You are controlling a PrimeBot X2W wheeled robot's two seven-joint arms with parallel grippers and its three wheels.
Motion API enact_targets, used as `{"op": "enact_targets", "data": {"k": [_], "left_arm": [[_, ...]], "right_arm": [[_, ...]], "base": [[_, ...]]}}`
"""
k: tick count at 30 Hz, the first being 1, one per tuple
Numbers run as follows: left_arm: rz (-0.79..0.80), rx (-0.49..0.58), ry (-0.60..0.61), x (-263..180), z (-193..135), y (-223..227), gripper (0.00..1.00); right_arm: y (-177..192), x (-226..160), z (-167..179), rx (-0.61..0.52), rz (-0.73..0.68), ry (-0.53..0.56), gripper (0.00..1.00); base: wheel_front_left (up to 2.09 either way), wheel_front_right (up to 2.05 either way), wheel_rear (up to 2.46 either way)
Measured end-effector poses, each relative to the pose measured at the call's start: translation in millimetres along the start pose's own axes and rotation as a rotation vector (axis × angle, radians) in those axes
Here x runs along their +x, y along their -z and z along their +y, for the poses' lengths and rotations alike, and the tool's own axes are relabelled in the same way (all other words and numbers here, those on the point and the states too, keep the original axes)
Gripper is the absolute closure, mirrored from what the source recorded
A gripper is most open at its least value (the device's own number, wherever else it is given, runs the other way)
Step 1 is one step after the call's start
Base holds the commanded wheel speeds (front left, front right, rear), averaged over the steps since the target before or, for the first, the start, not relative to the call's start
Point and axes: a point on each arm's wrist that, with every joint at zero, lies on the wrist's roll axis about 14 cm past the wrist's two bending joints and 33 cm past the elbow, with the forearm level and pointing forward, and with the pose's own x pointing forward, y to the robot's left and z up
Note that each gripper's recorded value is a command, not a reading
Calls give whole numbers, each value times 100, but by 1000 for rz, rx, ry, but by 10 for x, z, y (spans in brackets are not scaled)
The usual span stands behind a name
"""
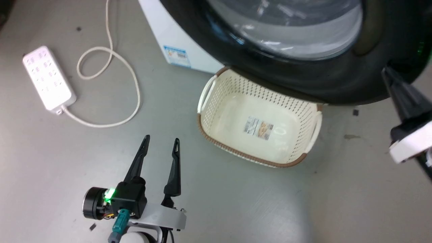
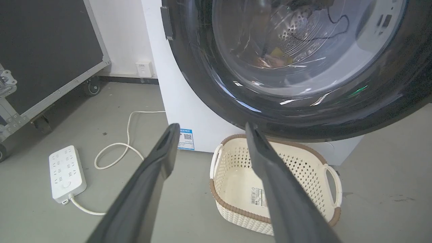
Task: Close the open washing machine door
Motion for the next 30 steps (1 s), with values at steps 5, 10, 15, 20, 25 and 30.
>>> {"op": "enact_targets", "data": {"k": [5,10,15,20,25,30], "left_arm": [[34,6,-22,9,54,117,0],[45,14,-23,54,68,169,0],[51,14,-19,120,56,208,0],[53,16,-18,155,44,229,0],[66,20,-28,147,73,268,0],[64,22,-35,136,96,258,0]], "right_arm": [[25,280,-87,10,-2,-20,100],[28,480,-238,5,4,-10,100],[13,677,-430,13,7,30,100],[5,832,-599,-17,23,57,100],[29,949,-680,-19,38,70,100],[59,995,-657,-21,52,63,100]], "base": [[0,0,0],[0,0,0],[0,0,0],[0,0,0],[0,0,0],[0,0,0]]}}
